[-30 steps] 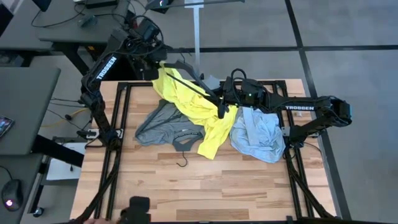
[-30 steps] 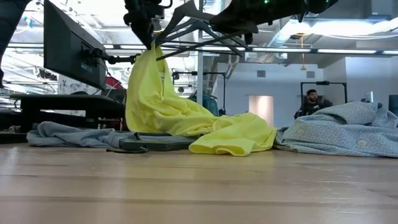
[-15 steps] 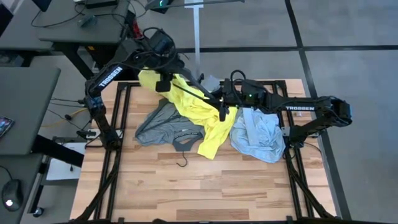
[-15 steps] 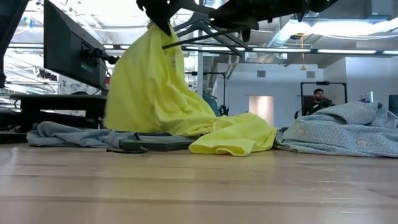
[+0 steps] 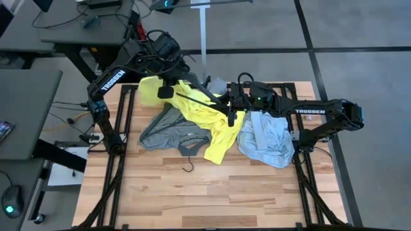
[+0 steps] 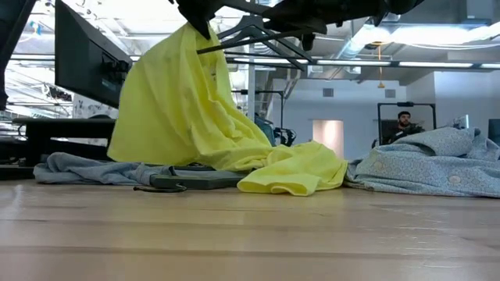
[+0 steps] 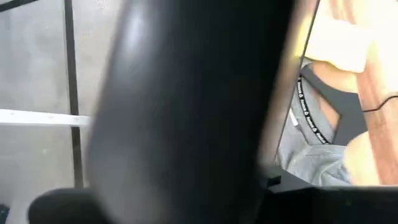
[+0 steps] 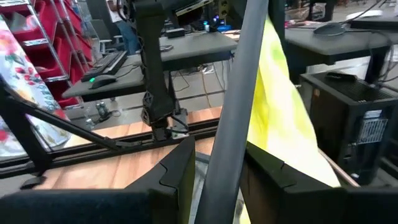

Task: Hang clothes
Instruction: Hang the yellow shirt on the bottom black hanger

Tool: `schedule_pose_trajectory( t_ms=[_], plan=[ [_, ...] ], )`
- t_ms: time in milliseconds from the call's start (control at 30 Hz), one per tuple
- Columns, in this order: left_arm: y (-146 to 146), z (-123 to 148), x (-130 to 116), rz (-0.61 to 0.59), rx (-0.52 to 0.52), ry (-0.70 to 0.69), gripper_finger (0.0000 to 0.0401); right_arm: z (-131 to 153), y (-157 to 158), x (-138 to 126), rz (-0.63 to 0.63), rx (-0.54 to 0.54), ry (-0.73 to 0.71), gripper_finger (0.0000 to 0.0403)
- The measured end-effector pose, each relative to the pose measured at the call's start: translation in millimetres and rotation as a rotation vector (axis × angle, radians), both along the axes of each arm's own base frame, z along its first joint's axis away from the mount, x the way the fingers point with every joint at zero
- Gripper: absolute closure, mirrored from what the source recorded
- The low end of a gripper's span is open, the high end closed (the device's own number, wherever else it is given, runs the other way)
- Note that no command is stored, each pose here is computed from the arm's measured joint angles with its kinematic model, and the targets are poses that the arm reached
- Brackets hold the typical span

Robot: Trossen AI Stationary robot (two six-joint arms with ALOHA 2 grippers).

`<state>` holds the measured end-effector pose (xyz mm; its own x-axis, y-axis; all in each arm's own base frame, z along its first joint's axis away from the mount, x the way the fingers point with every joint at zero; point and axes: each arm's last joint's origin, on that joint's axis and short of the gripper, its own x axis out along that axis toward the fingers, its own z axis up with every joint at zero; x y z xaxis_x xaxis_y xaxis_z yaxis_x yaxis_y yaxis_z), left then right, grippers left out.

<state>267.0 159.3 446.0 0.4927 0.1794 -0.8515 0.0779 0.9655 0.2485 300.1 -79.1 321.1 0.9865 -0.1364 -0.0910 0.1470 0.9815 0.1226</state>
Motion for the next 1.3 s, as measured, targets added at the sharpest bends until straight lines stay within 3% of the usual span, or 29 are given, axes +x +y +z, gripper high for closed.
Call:
schedule_pose_trajectory(
  t_ms=[100, 333, 467, 700, 933, 1067, 1167, 1300],
  plan=[
    [-2, 0, 0, 0.015, -0.017, 0.000, 0.0367, 0, 0, 0, 0.004, 0.017, -0.001, 0.0301],
    [-3, 0, 0, 0.068, -0.065, -0.015, 0.0374, -2, -4, -4, -0.054, 0.062, 0.057, 0.0188],
    [-5, 3, -4, 0.063, -0.056, -0.022, 0.0374, 12, 0, -13, -0.035, 0.059, 0.163, 0.0158],
    [-7, 12, -14, 0.071, -0.031, -0.052, 0.0383, 61, 9, -42, -0.014, 0.041, 0.271, 0.0156],
    [-10, 18, -23, 0.096, -0.001, -0.059, 0.0391, 92, 17, -78, -0.034, 0.028, 0.223, 0.0155],
    [-13, 19, -25, 0.085, -0.025, -0.059, 0.0391, 104, 17, -103, -0.140, 0.010, 0.177, 0.0154],
    [-14, 20, -26, 0.084, -0.026, -0.065, 0.0391, 96, 16, -116, -0.229, 0.020, 0.262, 0.0154],
    [-19, 25, -30, 0.078, -0.039, -0.090, 0.0391, 57, 12, -115, -0.293, 0.114, 0.373, 0.0154]
  ],
)
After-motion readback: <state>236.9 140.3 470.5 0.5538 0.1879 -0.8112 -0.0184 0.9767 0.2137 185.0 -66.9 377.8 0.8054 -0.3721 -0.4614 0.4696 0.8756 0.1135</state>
